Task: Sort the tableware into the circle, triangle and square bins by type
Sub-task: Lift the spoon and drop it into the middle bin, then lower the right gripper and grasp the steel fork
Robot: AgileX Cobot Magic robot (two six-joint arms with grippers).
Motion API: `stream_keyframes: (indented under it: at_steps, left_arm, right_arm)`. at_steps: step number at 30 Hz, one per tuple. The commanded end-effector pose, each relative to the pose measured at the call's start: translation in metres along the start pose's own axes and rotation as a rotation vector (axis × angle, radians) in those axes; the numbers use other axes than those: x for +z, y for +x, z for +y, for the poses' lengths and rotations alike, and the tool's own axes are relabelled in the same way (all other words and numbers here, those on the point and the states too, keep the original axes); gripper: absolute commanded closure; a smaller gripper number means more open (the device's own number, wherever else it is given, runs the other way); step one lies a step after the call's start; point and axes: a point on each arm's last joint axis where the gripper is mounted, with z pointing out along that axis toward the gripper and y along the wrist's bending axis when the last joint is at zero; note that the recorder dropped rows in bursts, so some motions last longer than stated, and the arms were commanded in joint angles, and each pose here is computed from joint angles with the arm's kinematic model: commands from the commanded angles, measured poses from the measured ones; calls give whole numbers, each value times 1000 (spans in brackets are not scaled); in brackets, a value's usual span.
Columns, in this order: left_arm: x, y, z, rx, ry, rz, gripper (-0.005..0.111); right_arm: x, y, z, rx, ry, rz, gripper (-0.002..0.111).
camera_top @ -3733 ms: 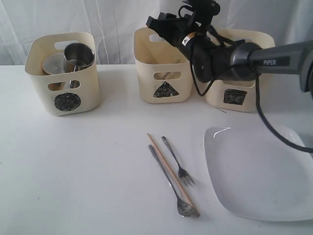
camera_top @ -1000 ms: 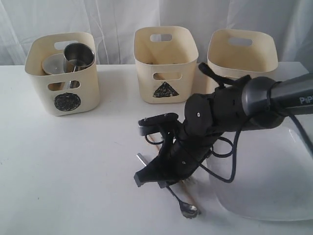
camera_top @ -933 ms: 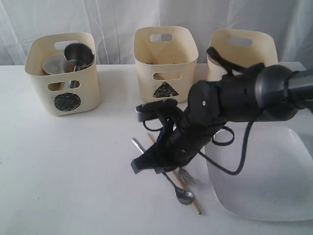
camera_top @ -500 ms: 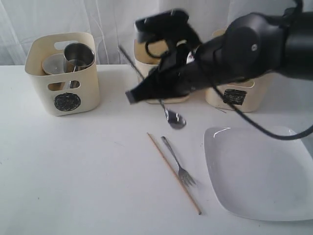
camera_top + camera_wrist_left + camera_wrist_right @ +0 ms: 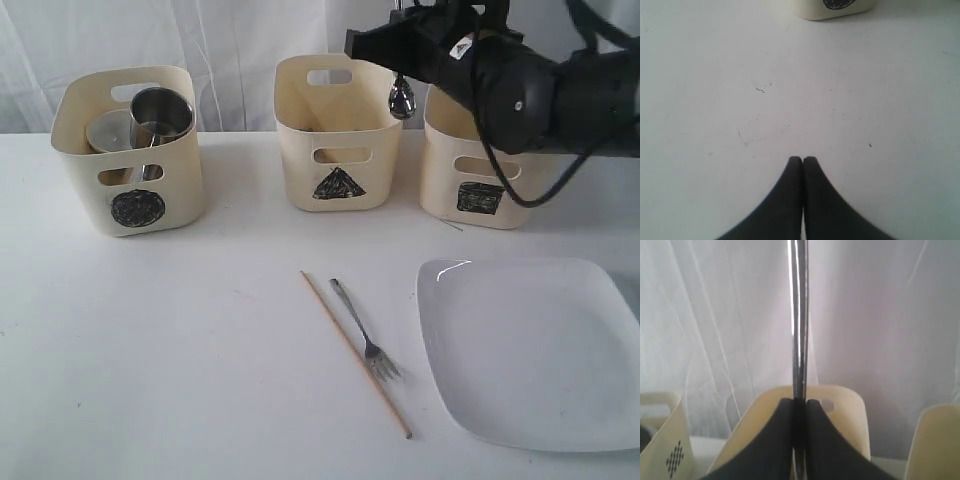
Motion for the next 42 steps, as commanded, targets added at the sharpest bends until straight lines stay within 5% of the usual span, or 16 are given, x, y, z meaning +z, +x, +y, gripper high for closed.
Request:
stream_keyframes:
  at_steps: [1,6,10,16,20,24,27,35,42]
  left_arm:
    - [1,3,-1,-17,6,11,107]
    - [1,3,-1,-17,6,11,107]
    - [1,3,-1,-17,6,11,107]
    - [1,3,-1,-17,6,11,107]
    - [1,3,-1,-17,6,11,107]
    - [1,3,-1,-17,6,11,107]
    - [1,3,-1,-17,6,11,107]
    - [1,3,-1,-17,6,11,107]
    - [1,3,-1,-17,6,11,107]
  right_arm:
    - [35,1,0,65,-34,-171,108]
    - [92,22,3,21,-71,-206,105]
    - [106,42,-2,21,-50,-33,82]
    - [91,11,2,10,-51,75,76]
    - [29,-23,8,-20,-37,612,76]
    - [-26,-2,16,-73,-88,1139,76]
    - [-49,28,33,-57,-202,1319,76]
    - [-60,94,82,-48,-279,1232,76]
    - [-49,116,75,-167,-218,1221,76]
